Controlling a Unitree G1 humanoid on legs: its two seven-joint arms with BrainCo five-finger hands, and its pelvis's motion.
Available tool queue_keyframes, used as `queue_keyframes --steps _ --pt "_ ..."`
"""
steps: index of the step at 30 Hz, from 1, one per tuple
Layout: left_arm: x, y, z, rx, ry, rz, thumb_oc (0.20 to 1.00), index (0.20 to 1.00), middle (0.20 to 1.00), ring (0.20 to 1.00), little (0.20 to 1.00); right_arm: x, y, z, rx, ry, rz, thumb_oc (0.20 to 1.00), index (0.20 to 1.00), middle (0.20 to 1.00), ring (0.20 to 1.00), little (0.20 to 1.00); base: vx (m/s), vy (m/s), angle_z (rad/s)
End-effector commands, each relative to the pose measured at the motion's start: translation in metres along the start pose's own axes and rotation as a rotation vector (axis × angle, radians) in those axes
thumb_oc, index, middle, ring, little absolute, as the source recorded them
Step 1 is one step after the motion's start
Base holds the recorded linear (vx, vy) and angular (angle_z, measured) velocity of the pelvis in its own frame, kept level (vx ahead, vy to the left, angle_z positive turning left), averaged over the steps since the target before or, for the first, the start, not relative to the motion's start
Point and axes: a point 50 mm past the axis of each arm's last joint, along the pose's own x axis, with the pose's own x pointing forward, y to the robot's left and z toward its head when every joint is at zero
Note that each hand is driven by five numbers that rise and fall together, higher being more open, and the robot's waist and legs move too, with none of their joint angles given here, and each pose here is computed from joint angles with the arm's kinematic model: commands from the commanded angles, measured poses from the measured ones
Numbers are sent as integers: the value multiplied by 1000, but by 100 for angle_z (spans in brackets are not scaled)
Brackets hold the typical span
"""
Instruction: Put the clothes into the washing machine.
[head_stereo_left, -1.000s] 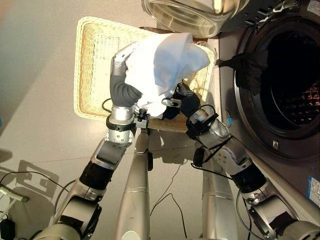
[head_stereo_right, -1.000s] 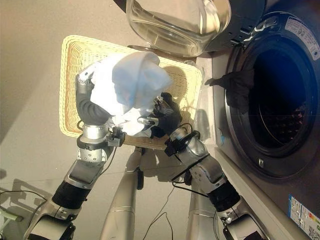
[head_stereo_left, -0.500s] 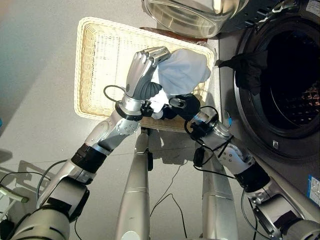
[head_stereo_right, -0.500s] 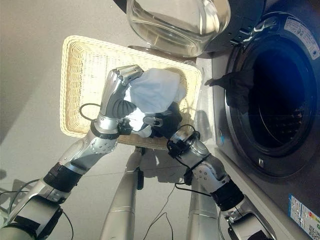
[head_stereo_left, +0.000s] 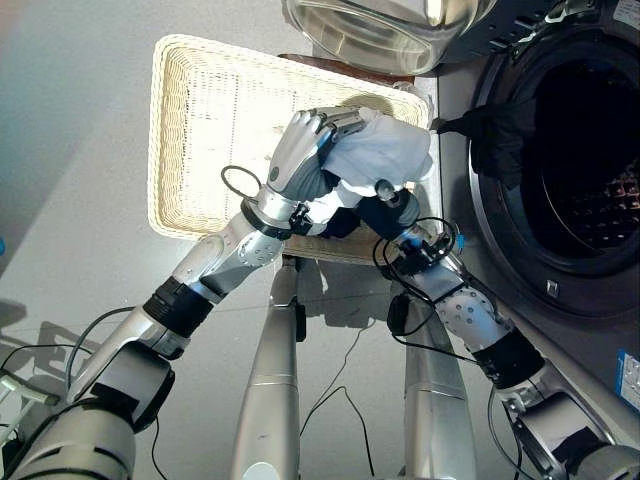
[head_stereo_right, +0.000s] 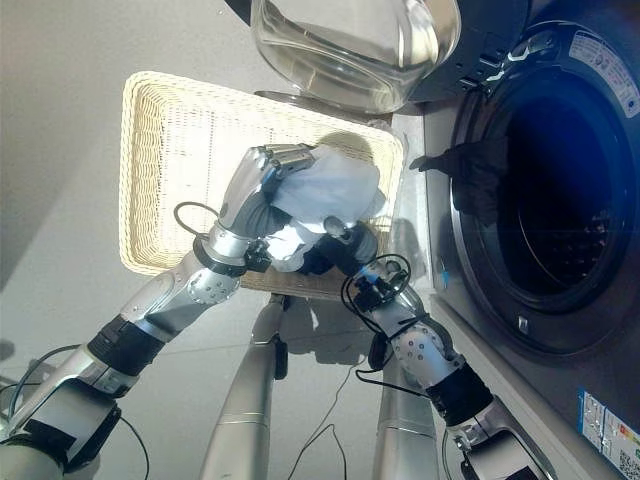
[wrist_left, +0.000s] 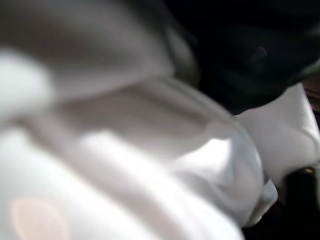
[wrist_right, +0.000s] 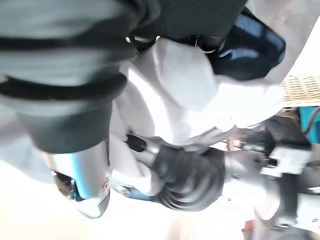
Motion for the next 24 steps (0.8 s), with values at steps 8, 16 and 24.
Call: queue_keyframes --steps 8,16,24 --pt "3 -13 21 -90 -117 -103 200 200 200 200 200 16 33 20 77 -190 203 200 200 200 200 200 -1 -1 0" --pt "5 -11 15 -49 -64 -38 1000 1000 1000 1000 1000 16 29 24 77 -216 183 200 200 200 200 200 0 0 0" --pt "-14 3 -19 -227 267 311 1000 1000 1000 1000 1000 17 25 36 51 -317 146 200 200 200 200 200 0 -15 0"
